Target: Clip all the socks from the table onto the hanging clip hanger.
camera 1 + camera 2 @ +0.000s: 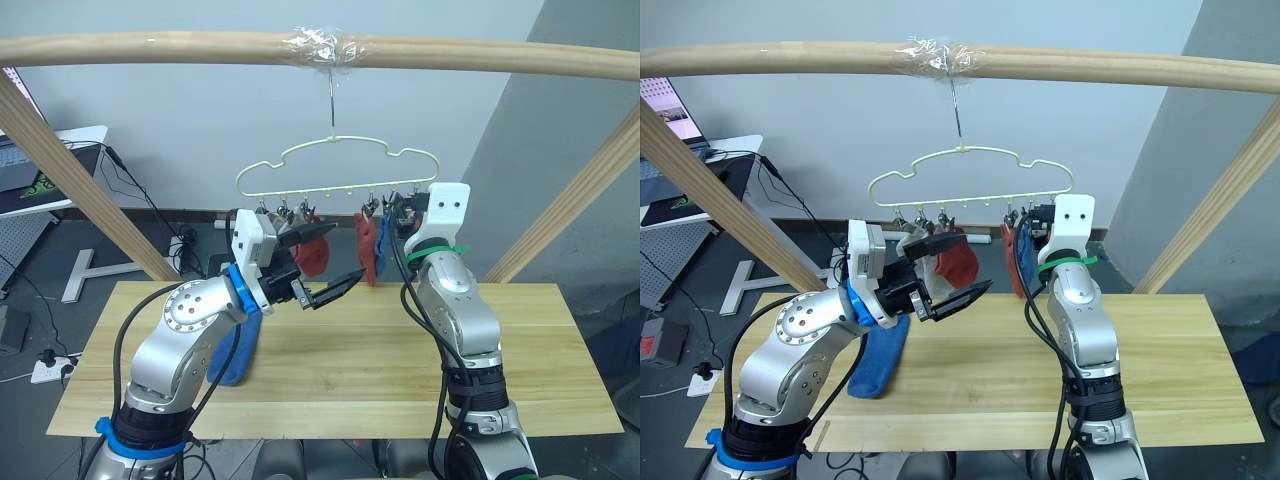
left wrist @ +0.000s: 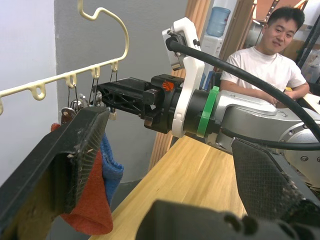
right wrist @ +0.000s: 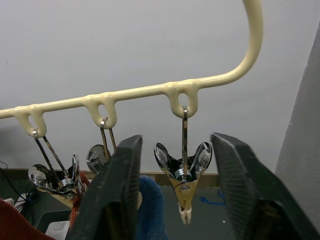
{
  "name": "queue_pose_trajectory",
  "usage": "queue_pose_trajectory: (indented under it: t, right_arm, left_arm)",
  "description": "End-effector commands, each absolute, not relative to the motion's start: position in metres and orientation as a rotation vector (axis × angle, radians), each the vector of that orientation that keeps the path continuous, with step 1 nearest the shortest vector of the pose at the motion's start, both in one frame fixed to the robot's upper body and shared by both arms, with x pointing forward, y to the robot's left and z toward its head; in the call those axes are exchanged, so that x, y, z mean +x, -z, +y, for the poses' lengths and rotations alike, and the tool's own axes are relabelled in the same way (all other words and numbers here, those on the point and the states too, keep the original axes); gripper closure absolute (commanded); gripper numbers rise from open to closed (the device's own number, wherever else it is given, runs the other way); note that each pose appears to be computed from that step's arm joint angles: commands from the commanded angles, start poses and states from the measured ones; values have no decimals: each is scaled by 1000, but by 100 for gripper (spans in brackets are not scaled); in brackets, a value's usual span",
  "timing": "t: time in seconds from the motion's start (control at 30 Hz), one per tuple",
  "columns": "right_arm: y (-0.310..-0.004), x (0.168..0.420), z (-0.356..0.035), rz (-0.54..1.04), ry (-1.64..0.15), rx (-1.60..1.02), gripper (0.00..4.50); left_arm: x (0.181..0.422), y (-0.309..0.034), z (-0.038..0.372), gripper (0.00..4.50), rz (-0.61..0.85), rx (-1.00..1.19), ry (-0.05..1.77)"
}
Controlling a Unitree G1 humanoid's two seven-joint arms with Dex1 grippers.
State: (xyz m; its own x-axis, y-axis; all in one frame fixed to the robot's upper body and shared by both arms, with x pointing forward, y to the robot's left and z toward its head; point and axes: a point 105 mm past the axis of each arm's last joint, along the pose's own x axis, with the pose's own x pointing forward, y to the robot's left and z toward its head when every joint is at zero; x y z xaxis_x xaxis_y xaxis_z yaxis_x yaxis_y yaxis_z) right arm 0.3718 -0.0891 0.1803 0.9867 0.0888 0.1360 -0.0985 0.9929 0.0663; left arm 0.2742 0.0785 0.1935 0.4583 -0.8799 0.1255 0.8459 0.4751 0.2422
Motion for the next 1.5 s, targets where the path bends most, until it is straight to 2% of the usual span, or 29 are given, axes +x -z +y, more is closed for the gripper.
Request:
queue_pose_trajectory:
  t: [0.03,0.4,0.73,1.2,1.3,1.43,1.5]
  right_arm:
    - [-198,370,-87,-203,-97,75,212]
    - [-199,370,-82,-203,-106,85,212]
    - [-200,371,-80,-208,-117,84,212]
    - [-202,371,-78,-214,-129,90,212]
    - [-201,371,-79,-215,-128,88,275]
    - [-198,371,-82,-206,-120,85,408]
    - [-198,371,-82,-206,-122,83,448]
  left_arm:
    - [268,-205,79,0,-297,160,1075]
    - [267,-204,80,0,-299,159,1070]
    - [271,-224,80,0,-362,92,1034]
    - [270,-222,79,0,-343,102,1040]
    - [268,-222,78,0,-341,100,1042]
    - [268,-221,78,0,-338,98,1043]
    - [269,-220,78,0,-335,100,1042]
